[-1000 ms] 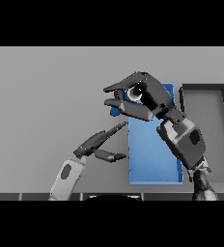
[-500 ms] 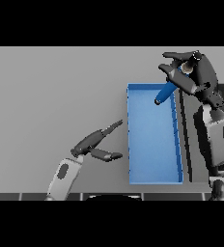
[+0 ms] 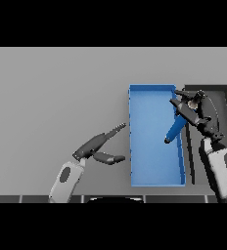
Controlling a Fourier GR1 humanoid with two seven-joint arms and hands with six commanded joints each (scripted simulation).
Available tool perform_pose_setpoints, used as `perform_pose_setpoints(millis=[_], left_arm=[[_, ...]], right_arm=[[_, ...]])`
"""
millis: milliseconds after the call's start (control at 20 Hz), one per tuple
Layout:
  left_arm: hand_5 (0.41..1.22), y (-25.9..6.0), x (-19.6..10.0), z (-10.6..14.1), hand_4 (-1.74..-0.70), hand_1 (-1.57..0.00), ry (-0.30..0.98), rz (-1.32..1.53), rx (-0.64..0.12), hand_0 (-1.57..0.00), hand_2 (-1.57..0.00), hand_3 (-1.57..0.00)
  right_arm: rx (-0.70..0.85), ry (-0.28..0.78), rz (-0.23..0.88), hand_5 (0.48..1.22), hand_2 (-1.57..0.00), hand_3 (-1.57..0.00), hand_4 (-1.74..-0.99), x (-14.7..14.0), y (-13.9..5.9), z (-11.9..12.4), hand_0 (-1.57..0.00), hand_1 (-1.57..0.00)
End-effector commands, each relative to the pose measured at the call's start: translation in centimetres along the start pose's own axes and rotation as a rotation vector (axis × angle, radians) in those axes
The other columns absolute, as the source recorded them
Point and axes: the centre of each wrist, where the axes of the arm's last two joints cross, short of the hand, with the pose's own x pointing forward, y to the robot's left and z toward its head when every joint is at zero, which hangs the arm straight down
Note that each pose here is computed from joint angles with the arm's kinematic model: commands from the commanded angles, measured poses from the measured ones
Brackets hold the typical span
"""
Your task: Pick up the blue pipe and place it into the blue bin.
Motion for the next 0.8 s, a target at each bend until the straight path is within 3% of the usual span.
perform_pose_setpoints(millis=[0,200,250,450,500,600,700,750], left_arm=[[0.428,-0.2,0.1,0.0,-0.88,0.0,-0.004,-0.002,-0.003,0.0,0.0,0.0],[0.422,-0.4,0.1,0.3,-0.89,0.0,-0.014,-0.002,-0.01,0.0,0.0,0.0],[0.42,-0.2,0.3,0.3,-0.89,0.0,-0.013,-0.003,-0.005,0.0,0.0,0.0],[0.421,-0.3,0.0,0.4,-0.88,0.0,-0.015,0.0,-0.01,0.0,0.0,0.0],[0.421,-0.1,0.2,0.2,-0.88,0.0,-0.005,-0.008,-0.005,0.0,0.0,0.0],[0.422,-0.5,0.0,0.3,-0.88,0.0,-0.004,-0.005,-0.012,0.0,0.0,0.0],[0.427,-0.4,0.1,0.4,-0.88,0.0,-0.007,-0.007,-0.008,0.0,0.0,0.0],[0.428,-0.2,0.4,0.3,-0.88,0.0,-0.01,-0.01,-0.007,0.0,0.0,0.0]], right_arm=[[-0.031,0.036,0.004,1.221,-1.57,-1.57,-1.741,-0.8,-0.2,0.5,-1.57,-1.57],[-0.145,0.201,0.012,1.221,-1.57,-1.52,-1.741,-3.7,-0.1,1.9,-1.57,-1.57],[-0.164,0.227,0.025,1.221,-1.57,-1.26,-1.741,-4.0,0.1,1.8,-1.57,-1.57],[-0.233,0.399,0.078,1.221,-1.57,-0.85,-1.741,-6.7,0.6,1.8,-1.57,-1.55],[-0.238,0.452,0.081,1.221,-1.34,-0.79,-1.678,-7.3,0.8,1.8,-1.46,-1.34],[-0.255,0.523,0.099,1.221,-0.86,-0.5,-1.503,-7.5,0.7,1.5,-0.94,-0.85],[-0.227,0.57,0.143,1.221,-0.55,-0.32,-1.337,-7.7,0.7,1.3,-0.6,-0.55],[-0.197,0.582,0.196,1.186,-0.44,-0.26,-1.275,-7.5,0.8,1.2,-0.48,-0.44]])
